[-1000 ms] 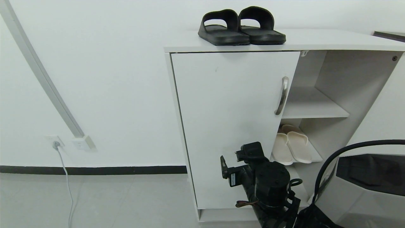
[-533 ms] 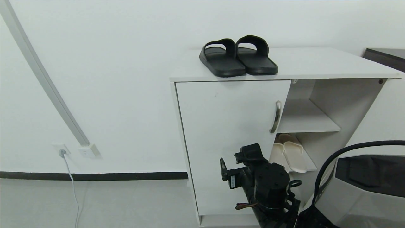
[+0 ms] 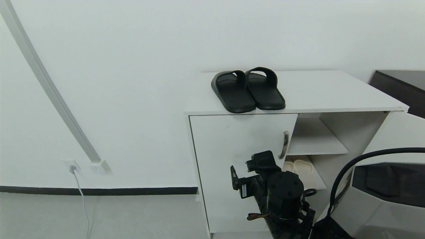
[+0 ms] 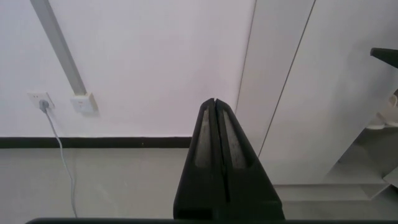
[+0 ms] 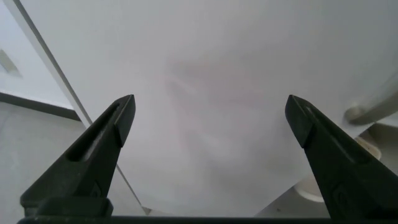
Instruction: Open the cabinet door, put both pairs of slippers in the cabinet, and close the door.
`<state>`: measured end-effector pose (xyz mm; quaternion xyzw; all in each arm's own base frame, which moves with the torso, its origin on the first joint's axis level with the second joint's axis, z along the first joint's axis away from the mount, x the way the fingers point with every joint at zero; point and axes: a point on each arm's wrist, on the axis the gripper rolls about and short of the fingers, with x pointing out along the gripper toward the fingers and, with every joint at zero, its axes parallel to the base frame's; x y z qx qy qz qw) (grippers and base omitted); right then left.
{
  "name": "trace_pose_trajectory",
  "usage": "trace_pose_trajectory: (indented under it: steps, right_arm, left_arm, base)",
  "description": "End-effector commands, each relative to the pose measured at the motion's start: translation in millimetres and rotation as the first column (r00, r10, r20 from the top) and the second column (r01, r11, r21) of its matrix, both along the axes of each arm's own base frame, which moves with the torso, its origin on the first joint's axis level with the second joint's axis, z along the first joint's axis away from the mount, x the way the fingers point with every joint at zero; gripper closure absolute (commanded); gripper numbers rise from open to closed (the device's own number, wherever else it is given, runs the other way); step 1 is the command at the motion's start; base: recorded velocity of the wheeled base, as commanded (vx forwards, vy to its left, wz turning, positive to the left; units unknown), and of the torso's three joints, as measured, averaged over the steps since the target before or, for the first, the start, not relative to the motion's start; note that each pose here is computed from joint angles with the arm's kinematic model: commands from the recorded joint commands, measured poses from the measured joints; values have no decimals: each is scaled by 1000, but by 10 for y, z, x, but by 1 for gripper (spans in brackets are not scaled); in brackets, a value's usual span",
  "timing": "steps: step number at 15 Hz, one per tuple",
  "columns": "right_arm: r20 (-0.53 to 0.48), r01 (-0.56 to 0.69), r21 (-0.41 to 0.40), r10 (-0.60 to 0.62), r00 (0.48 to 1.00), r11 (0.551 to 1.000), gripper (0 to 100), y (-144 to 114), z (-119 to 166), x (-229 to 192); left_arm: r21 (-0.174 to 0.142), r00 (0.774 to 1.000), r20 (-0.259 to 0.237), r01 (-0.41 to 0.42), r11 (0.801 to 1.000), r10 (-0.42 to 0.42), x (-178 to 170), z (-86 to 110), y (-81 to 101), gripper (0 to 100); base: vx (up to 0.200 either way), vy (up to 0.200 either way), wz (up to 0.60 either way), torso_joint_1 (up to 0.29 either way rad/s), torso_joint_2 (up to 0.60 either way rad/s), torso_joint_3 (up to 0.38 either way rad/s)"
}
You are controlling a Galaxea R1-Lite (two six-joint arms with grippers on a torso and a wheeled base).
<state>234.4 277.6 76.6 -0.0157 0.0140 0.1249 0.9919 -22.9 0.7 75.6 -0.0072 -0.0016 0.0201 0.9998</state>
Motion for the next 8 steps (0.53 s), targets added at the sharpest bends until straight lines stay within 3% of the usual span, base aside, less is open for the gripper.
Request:
trace_pose_trajectory:
  steps: [1,8]
  right_arm:
    - [-3,-7,-3,7,1000,1000,0,-3,-15,6]
    - [-1,4,2,-4,1000,1000,0,-36,0,36]
  left_arm:
    - [-1,1000,-1,0,1000,0,1,0,0,100]
    - [-1,1000,-1,0,1000,0,1,0,0,100]
  base:
    - [0,0,0,163,-496,-320]
    - [0,0,0,196,-514,-316]
